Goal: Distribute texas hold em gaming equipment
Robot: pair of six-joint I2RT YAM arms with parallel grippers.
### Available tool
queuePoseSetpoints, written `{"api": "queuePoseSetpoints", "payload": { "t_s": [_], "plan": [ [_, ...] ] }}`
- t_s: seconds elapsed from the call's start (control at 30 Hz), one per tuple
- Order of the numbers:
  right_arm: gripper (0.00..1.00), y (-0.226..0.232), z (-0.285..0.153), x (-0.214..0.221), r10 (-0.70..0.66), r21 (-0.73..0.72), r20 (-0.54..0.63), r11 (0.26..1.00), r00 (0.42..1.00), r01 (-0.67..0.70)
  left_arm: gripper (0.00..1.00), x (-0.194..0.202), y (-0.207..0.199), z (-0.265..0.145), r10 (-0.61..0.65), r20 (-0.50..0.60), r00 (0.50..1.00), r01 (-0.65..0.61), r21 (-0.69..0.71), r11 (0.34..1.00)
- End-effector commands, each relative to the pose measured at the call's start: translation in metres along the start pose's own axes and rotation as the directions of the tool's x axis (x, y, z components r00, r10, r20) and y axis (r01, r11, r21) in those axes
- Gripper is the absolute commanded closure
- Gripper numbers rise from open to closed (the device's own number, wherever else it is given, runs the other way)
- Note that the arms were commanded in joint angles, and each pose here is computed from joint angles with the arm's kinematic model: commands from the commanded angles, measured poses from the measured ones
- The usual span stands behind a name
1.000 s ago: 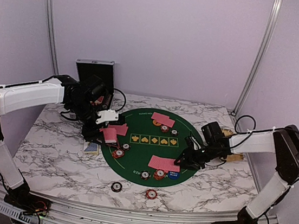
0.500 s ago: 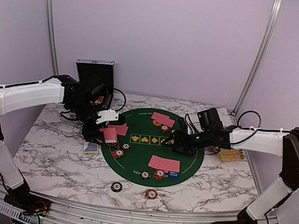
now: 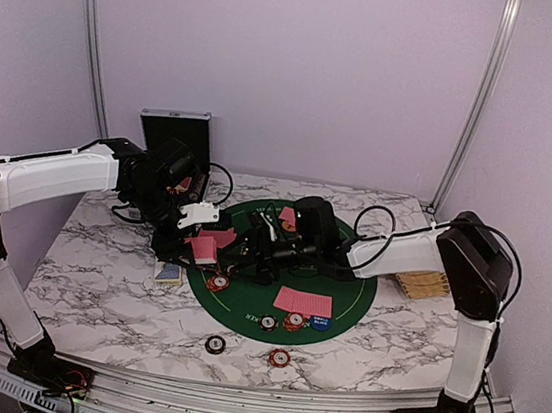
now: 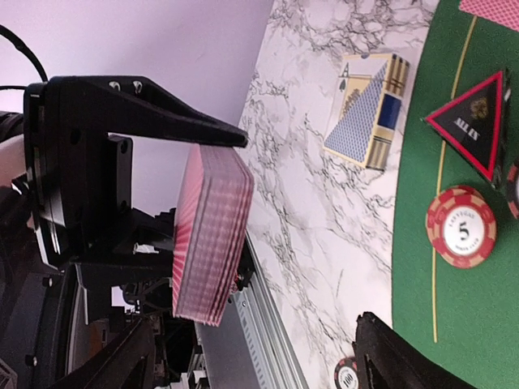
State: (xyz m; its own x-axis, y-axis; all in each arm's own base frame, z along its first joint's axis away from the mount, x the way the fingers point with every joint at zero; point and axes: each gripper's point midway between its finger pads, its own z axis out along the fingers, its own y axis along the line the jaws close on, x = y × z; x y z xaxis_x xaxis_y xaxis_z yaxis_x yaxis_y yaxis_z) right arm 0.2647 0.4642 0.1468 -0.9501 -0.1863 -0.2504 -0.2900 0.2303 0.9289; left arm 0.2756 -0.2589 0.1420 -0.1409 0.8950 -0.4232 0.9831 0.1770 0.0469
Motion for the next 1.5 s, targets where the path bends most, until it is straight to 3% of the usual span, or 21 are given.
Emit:
{"api": "queuePoseSetpoints", "payload": {
  "t_s": [0.0,0.97,1.47],
  "plan": [
    [0.17,0.032,0.015,-0.015,-0.031,-0.122,0.008,0.992,0.999,0.032,1.00,-0.008,-0.001,-0.005,-0.003,0.033,0.999,0.003,0.009,1.000],
    [0.20,0.010,0.072,-0.023,0.032,-0.157,-0.090,0.987,0.995,-0.046,1.00,-0.013,0.002,-0.007,0.004,0.045,0.999,-0.004,-0.004,1.000],
    [0.31,-0.017,0.044,-0.018,0.083,-0.086,-0.052,0.992,0.995,-0.087,1.00,-0.013,0.004,-0.012,0.014,0.046,0.999,-0.013,-0.027,1.000]
  ]
}}
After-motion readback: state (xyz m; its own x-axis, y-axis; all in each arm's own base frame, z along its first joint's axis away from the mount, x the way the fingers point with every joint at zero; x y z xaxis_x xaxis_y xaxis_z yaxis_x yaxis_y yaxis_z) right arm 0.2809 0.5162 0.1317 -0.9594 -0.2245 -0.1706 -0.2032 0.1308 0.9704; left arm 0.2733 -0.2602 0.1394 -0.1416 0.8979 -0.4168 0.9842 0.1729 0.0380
